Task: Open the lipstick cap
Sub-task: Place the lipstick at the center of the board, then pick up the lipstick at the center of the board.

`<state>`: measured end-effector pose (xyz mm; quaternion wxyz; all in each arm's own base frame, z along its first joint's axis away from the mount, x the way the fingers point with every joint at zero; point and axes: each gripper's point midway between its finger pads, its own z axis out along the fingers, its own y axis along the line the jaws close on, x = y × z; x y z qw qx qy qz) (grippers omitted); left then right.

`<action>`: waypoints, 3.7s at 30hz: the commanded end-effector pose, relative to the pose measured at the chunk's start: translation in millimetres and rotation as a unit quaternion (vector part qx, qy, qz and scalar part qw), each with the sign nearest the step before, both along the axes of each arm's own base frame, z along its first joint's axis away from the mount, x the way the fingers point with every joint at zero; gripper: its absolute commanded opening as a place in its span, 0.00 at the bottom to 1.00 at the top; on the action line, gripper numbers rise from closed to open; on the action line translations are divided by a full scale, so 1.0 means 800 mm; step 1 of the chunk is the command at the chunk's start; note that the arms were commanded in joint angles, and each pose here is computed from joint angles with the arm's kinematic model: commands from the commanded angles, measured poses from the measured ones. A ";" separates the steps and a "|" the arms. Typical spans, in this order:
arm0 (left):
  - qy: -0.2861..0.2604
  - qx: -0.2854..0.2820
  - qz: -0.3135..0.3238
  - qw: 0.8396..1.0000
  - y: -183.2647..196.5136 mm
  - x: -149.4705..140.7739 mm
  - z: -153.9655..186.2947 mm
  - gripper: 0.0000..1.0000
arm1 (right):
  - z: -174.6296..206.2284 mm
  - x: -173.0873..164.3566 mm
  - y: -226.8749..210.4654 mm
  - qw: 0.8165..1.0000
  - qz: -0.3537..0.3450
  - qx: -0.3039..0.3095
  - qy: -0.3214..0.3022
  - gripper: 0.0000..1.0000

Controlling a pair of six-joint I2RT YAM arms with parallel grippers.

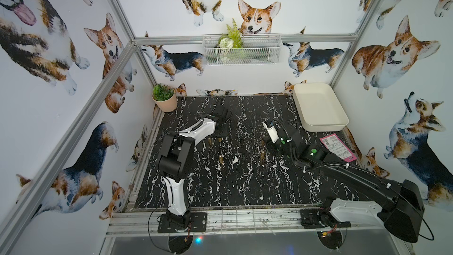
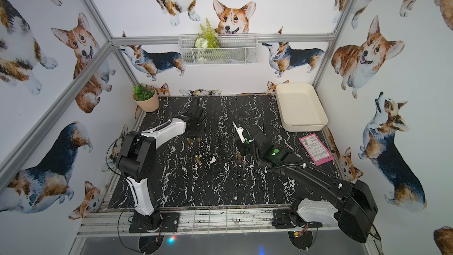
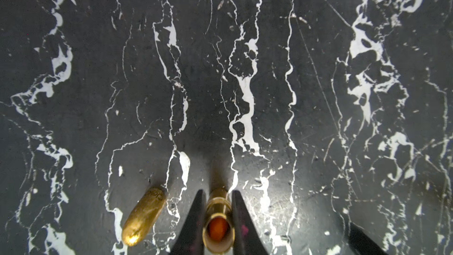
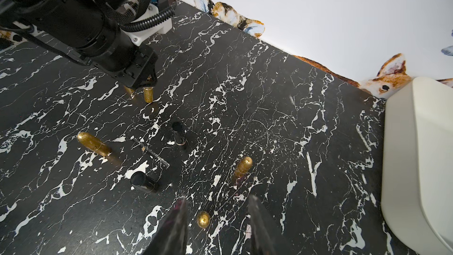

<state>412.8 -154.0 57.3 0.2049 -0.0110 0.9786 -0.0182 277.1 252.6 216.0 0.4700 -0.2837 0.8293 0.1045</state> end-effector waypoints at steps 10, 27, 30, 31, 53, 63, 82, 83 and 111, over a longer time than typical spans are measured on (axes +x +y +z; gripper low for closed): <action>-0.042 -0.017 0.019 0.999 0.007 -0.008 0.010 0.12 | 0.005 0.004 0.007 1.000 0.000 0.015 -0.008 0.43; -0.130 -0.011 -0.020 0.991 -0.020 0.010 0.023 0.12 | 0.005 0.004 0.003 1.000 -0.002 0.004 -0.009 0.44; -0.128 -0.009 -0.020 0.992 -0.022 0.011 0.018 0.12 | 0.005 0.005 0.003 1.000 -0.002 0.004 -0.010 0.44; -0.128 -0.008 -0.020 0.991 -0.023 0.010 0.018 0.12 | 0.005 0.005 0.003 1.000 -0.002 0.004 -0.010 0.44; -0.111 -0.002 -0.010 0.994 -0.018 -0.007 0.001 0.29 | 0.000 0.006 0.004 1.000 -0.002 0.001 -0.007 0.46; -0.117 -0.004 -0.001 0.993 -0.016 -0.009 0.010 0.54 | -0.001 0.007 0.008 1.000 0.000 0.005 -0.004 0.47; 0.046 -0.119 -0.161 0.979 -0.126 -0.062 0.132 0.58 | 0.016 0.013 -0.028 0.992 -0.042 0.102 0.069 0.44; 0.053 -0.114 -0.172 0.977 -0.132 -0.068 0.131 0.58 | 0.016 0.012 -0.029 0.991 -0.044 0.104 0.072 0.44; 0.118 -0.033 -0.190 0.974 -0.154 -0.074 0.040 0.52 | -0.005 0.007 -0.046 0.991 -0.062 0.091 0.077 0.42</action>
